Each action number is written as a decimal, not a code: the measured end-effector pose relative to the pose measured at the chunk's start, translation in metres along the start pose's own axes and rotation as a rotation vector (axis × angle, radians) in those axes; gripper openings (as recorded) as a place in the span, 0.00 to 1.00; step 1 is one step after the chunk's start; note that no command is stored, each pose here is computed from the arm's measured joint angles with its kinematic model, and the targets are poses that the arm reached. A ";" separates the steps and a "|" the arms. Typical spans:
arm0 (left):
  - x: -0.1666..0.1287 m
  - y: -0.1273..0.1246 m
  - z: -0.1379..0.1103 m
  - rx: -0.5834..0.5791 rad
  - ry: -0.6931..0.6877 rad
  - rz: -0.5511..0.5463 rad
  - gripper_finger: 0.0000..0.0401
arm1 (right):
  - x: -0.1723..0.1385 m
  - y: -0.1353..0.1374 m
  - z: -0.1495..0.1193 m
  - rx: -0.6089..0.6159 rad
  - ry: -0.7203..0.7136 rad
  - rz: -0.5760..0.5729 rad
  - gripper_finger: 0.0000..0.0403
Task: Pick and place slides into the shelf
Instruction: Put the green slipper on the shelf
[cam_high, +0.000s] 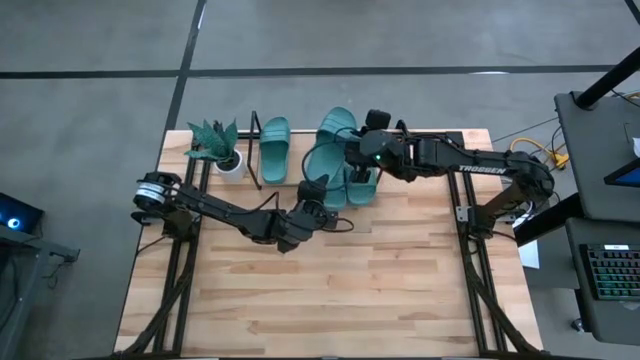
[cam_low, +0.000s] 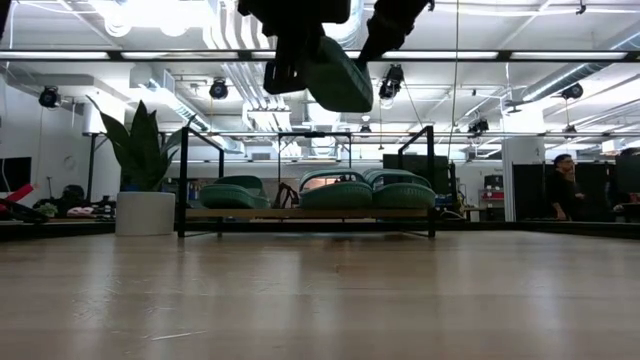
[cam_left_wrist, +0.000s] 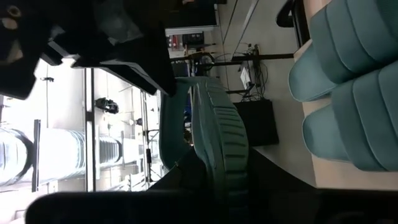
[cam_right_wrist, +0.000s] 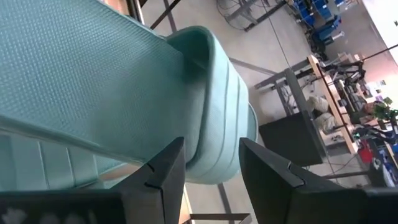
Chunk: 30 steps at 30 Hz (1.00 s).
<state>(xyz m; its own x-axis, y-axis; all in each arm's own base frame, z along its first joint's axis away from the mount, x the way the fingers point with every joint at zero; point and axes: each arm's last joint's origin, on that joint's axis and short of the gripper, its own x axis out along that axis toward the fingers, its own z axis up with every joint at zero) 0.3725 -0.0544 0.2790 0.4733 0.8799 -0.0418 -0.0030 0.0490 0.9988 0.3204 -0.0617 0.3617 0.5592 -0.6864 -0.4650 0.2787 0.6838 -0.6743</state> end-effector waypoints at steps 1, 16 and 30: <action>0.000 0.001 0.000 0.005 -0.002 0.000 0.09 | 0.001 -0.001 0.000 0.002 0.001 -0.001 0.35; -0.002 0.009 0.003 0.033 -0.033 0.015 0.09 | 0.005 -0.005 -0.003 -0.060 -0.004 0.029 0.32; -0.003 0.010 0.004 -0.002 -0.057 0.018 0.09 | 0.009 -0.009 -0.008 -0.088 0.022 0.026 0.03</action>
<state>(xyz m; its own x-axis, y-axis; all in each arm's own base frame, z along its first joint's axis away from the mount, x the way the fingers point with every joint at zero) 0.3749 -0.0589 0.2893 0.5226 0.8523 -0.0221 -0.0139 0.0344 0.9993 0.3170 -0.0765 0.3592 0.5479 -0.6745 -0.4948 0.1941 0.6779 -0.7091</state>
